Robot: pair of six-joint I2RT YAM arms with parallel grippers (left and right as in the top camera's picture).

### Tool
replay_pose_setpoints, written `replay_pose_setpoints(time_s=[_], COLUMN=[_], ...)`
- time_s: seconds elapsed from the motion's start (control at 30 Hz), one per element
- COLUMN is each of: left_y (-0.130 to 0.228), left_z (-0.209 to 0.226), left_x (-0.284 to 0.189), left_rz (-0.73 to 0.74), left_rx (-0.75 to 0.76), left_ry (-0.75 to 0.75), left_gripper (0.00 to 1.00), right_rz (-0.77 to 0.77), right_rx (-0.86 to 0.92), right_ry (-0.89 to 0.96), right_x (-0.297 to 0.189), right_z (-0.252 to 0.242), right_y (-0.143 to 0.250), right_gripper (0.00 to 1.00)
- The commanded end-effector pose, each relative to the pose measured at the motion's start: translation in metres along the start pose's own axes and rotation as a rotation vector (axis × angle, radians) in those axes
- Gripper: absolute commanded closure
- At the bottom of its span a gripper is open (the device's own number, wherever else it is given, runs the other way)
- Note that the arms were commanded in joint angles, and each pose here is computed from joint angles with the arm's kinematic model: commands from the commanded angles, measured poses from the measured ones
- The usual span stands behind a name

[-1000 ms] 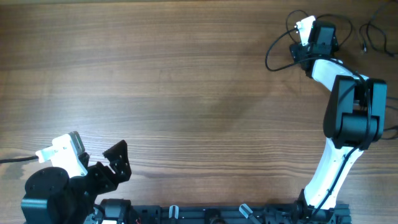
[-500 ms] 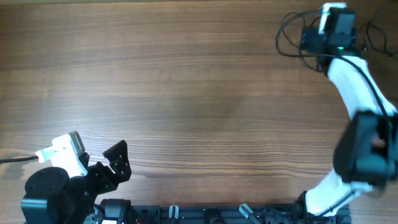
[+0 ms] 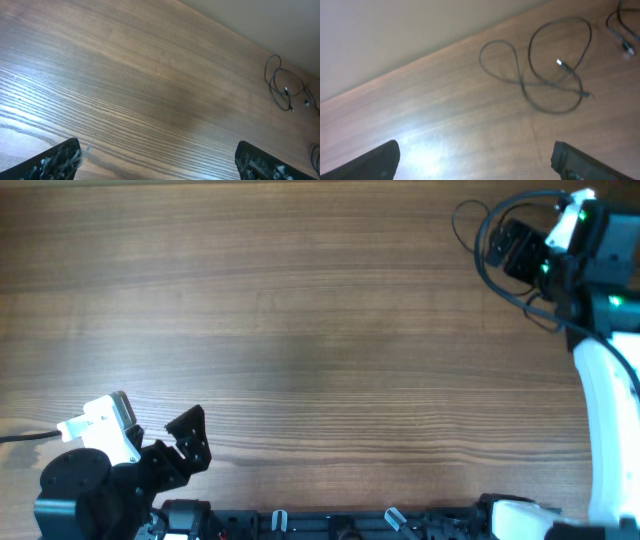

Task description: Untangle cables

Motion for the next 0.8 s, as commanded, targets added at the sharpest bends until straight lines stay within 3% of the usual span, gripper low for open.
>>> replay_pose_setpoints(time_s=[0.0,0.17,0.47,0.77], left_y=[0.000,0.000,0.000,0.002], left_z=[0.000,0.000,0.000,0.000], left_x=[-0.002,-0.002,-0.002,-0.002], left_rz=[-0.007,-0.007,-0.007,0.003], left_rx=[-0.009,-0.009,-0.009,-0.009], left_ry=[0.008,0.008,0.008,0.003], left_gripper=[0.00,0.00,0.00,0.00], right_rz=[-0.032,-0.083,-0.334,-0.450], right_rx=[-0.065,-0.095,-0.161,-0.174], right_ry=[-0.059,-0.073,-0.139,-0.170], right_x=[-0.050,-0.098,-0.194,-0.254], right_z=[0.010,0.010,0.007,-0.003], right_y=[0.009,0.029,0.078,0.132], right_gripper=[0.00,0.00,0.00,0.00])
Point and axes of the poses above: each gripper's point midway between its finger pads, its own x axis out along the fingers, its own z axis along the line the jaws close on, y = z × x, the point moved 7 cm from there along -x, back along the fingers
